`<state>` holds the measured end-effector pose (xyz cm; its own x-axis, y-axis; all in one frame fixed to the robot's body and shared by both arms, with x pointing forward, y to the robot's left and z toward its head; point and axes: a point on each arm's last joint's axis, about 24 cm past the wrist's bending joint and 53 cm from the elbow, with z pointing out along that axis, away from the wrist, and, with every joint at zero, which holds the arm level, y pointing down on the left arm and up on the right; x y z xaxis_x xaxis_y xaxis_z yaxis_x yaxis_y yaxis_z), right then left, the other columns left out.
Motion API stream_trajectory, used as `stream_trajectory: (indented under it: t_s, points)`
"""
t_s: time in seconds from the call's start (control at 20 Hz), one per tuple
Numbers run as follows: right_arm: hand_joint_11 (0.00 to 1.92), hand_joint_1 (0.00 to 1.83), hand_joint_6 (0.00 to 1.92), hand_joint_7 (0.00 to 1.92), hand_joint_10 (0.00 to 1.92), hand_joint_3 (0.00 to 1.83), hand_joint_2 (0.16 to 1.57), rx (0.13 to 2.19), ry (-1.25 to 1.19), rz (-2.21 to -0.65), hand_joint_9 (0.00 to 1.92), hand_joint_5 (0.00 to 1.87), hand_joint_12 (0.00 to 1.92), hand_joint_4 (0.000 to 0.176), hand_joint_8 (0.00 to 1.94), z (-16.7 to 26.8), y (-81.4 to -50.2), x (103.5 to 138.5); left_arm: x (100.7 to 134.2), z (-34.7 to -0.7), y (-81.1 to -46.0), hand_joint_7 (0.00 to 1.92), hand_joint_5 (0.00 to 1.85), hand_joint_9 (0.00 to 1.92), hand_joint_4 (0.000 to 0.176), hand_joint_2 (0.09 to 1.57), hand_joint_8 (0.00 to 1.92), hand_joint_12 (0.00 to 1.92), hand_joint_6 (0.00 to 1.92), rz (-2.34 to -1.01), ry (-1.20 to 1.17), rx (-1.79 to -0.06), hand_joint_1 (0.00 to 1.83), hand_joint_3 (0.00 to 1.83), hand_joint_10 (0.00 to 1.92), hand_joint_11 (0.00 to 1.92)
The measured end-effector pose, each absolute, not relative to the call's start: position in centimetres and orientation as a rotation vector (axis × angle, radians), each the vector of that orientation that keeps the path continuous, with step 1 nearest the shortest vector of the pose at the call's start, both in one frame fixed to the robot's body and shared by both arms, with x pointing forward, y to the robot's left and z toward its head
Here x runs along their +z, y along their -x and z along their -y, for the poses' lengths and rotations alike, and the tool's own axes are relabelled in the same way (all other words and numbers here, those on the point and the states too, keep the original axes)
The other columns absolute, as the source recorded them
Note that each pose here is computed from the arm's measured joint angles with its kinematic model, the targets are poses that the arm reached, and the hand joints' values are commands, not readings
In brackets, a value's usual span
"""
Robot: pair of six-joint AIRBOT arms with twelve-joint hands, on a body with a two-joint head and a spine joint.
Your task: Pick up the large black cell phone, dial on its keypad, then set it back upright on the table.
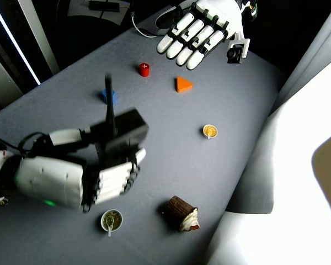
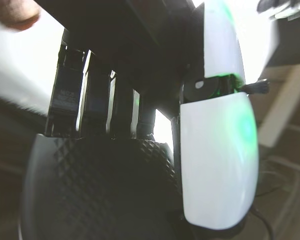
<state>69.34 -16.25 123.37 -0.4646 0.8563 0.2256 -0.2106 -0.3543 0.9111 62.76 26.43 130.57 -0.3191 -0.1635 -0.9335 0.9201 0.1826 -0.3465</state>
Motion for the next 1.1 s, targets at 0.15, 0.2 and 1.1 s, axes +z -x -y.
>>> stream_trajectory:
  t_s: [0.15,0.2,1.1]
  points:
    - [0.89,1.37,0.9,0.84,1.3,0.0,1.15,1.894,-0.881,-1.068,0.89,0.89,1.24,0.0,1.28,17.5,-69.6,125.5,130.6,-26.5,-62.8,0.14,0.19,0.13,0.0,1.06,0.0,0.23,0.0,-1.443,-0.774,-1.346,0.17,0.0,0.0,0.0]
    - [0.89,1.37,0.9,0.84,1.3,0.0,1.15,1.897,-0.863,-1.057,0.89,0.89,1.24,0.0,1.28,17.6,-69.6,125.9,130.6,-26.5,-62.8,0.14,0.19,0.13,0.0,1.06,0.0,0.23,0.0,-1.441,-0.774,-1.345,0.17,0.0,0.0,0.0]
    - [0.93,1.37,0.88,0.85,1.29,0.0,1.14,2.0,-0.909,-0.943,0.91,0.9,1.17,0.0,1.23,16.4,-69.1,131.4,128.4,-25.0,-63.3,0.77,0.28,0.72,0.037,1.21,1.3,1.91,0.0,-1.548,-0.713,-1.428,1.3,0.01,1.67,0.63]
